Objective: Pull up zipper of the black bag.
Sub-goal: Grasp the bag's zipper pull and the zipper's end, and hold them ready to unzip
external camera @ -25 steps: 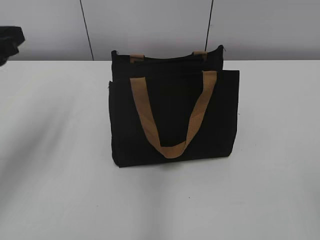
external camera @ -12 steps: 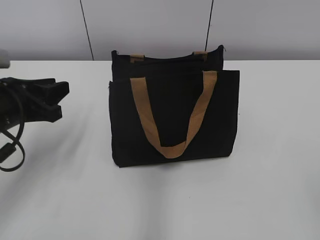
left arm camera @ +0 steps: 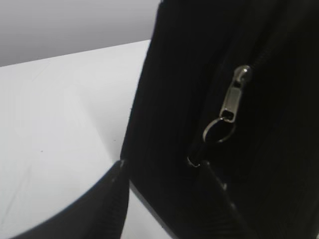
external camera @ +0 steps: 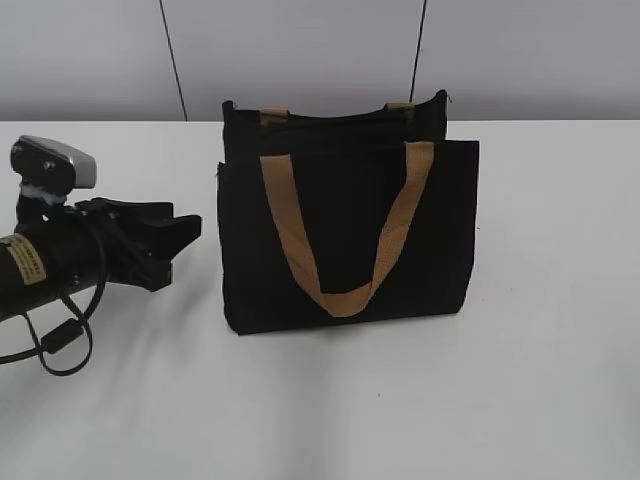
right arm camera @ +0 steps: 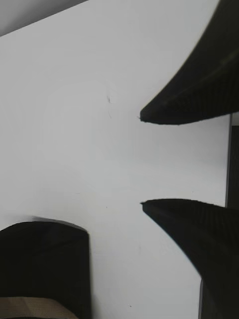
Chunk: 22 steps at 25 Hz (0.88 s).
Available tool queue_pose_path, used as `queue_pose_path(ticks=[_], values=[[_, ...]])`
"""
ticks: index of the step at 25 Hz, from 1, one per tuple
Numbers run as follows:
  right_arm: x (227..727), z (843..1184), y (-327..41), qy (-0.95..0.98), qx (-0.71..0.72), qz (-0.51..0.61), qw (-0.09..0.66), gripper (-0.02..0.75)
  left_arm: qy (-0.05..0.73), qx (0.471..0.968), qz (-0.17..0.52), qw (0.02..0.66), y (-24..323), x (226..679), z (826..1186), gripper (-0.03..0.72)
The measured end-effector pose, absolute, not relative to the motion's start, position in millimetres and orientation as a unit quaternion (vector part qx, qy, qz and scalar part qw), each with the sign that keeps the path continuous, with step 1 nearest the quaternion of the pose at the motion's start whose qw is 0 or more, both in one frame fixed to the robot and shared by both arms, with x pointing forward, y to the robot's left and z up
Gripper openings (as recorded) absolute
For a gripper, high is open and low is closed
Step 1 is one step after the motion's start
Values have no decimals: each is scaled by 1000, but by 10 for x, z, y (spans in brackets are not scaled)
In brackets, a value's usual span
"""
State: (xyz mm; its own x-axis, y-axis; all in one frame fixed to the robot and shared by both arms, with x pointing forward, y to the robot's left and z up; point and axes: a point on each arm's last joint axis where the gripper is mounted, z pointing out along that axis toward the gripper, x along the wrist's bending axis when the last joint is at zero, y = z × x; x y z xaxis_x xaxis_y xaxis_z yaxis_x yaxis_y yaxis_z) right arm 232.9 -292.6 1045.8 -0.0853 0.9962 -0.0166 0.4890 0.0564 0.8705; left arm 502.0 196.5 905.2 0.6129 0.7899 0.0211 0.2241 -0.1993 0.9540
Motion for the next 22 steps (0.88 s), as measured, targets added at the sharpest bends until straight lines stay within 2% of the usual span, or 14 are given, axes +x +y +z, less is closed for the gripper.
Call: queue_pose_path(ticks=[3,9,22], values=[[2329,10458,-2926,639,581,366,346,381,329,741,256,526,1913,5075,9000,378],[2329,10458,-2926,639,581,366,346,381,278,785,228,504,1811,5190,8881,391],[2329,10458,-2926,639,581,366,346,381,228,802,210,510,1684,5400,8765,386]])
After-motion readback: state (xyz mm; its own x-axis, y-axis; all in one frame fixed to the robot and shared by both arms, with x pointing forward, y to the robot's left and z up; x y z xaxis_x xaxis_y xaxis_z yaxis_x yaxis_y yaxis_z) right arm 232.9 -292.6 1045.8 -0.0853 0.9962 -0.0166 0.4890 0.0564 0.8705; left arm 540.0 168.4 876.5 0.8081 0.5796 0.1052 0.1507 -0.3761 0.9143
